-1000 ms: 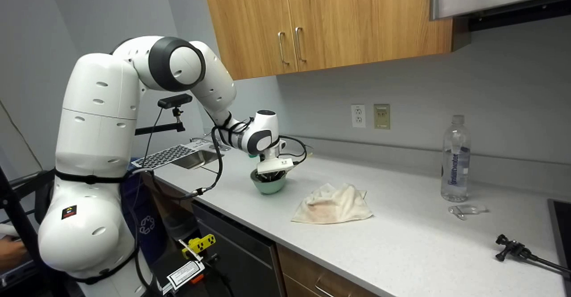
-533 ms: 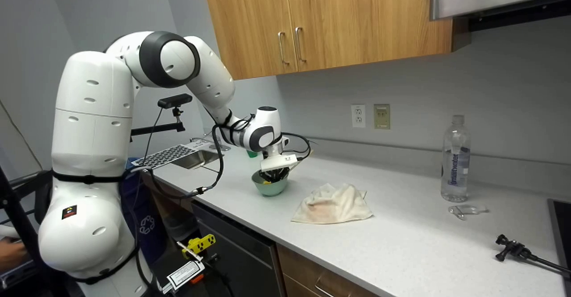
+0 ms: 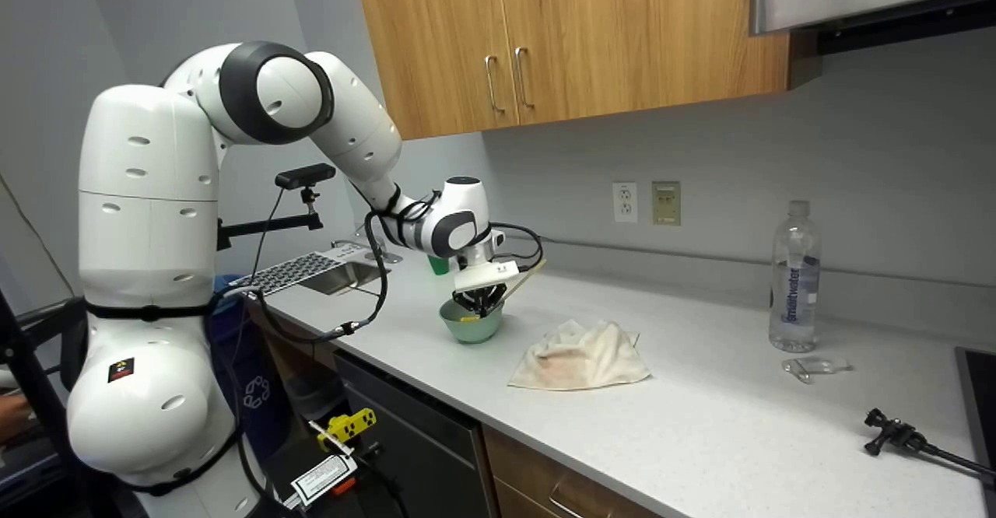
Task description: Mix the contents of the bowl with the spatula
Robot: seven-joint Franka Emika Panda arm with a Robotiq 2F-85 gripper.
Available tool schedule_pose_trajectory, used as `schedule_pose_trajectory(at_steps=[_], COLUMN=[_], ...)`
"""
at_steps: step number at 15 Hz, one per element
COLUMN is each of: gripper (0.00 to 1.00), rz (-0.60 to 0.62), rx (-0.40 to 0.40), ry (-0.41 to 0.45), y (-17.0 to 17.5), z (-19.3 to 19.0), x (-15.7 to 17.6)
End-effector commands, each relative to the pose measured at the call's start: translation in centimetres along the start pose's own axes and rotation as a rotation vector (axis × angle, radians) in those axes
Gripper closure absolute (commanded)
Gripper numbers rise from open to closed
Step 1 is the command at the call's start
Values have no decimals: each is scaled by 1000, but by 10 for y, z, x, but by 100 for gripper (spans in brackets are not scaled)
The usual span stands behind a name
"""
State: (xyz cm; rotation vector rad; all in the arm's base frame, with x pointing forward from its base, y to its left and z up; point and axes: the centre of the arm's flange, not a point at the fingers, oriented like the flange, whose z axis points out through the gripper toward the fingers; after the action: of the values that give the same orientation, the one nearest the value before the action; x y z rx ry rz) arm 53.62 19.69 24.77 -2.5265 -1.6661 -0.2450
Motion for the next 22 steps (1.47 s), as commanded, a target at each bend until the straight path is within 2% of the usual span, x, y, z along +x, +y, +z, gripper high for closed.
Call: schedule_pose_trajectory(at_steps=[1,5,9,10,12,17,20,21,22], gripper=[100,100,100,74,66,28,6,1,0], rz=[-10,-65,-66,-67,-35,35,170,211,246], rx=[-36,-132,-224,-241,-276,-358,-401,-407,-411], ry=[36,54,64,59,59,138,197,210,217], y=[-14,-20,-11,-8,1,15,23,24,26], z=[-41,-86,-112,-116,-122,-134,-128,-124,-120], x=[6,21,22,20,15,8,5,3,2])
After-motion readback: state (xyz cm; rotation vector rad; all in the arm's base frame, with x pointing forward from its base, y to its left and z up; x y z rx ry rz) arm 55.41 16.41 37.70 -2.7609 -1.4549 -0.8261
